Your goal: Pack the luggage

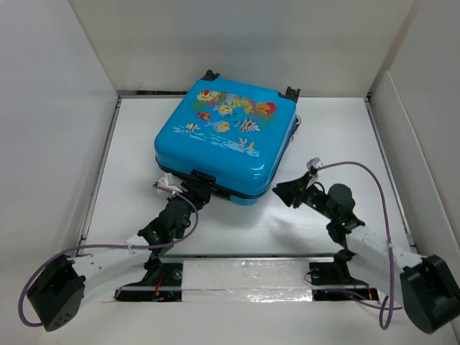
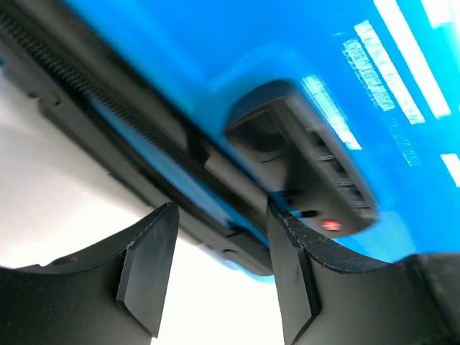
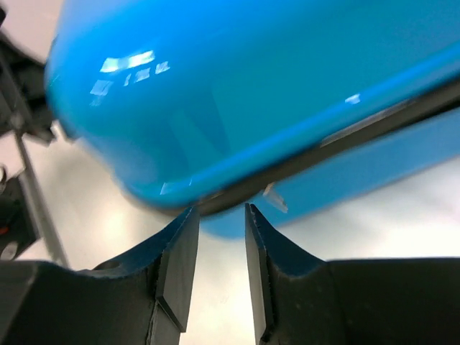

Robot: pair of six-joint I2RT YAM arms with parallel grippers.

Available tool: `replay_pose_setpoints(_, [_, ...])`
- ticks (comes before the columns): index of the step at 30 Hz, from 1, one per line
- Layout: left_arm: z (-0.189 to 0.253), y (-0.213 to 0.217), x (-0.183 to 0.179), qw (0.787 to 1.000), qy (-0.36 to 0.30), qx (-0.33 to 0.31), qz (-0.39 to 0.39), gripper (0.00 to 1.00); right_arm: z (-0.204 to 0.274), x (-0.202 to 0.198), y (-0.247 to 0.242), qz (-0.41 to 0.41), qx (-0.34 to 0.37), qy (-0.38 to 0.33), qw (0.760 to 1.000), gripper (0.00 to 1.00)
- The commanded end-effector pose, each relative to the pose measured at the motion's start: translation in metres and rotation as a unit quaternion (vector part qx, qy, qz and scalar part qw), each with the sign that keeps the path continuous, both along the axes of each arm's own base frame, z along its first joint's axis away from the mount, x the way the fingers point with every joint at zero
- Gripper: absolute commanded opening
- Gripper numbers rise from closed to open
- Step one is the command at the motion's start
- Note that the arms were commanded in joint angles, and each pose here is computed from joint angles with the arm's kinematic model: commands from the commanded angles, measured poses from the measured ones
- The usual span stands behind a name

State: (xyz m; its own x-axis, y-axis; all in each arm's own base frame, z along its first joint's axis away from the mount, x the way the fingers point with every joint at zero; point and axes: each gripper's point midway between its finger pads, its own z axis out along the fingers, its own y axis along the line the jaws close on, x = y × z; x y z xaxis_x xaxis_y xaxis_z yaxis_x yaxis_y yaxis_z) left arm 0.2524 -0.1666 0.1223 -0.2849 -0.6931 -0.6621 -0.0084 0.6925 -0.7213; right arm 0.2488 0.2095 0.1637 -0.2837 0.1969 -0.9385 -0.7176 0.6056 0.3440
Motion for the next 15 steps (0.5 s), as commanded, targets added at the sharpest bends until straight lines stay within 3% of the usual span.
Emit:
replay_pose_setpoints(1, [0.056,-0.008,0.005,0.996,-0.070,-0.062,-0.012,0.49,0.001,-0.009,-0.016,-0.052,0.022,-0.030,0.998,0.36])
replay_pose_setpoints(4, [0.039,-0.004,-0.002,0.996,-0.048,-0.067,-0.013,0.49,0.006,-0.006,-0.018,-0.065,0.015,-0.044,0.997,0.32])
replay_pose_setpoints(10, [0.018,0.003,-0.011,0.998,-0.013,-0.056,-0.012,0.49,0.012,0.022,-0.018,-0.059,-0.027,-0.086,0.994,0.46])
replay_pose_setpoints(15, [0.004,0.006,-0.017,0.999,0.003,-0.047,-0.016,0.48,0.006,0.029,-0.006,-0.028,-0.047,-0.089,0.995,0.47])
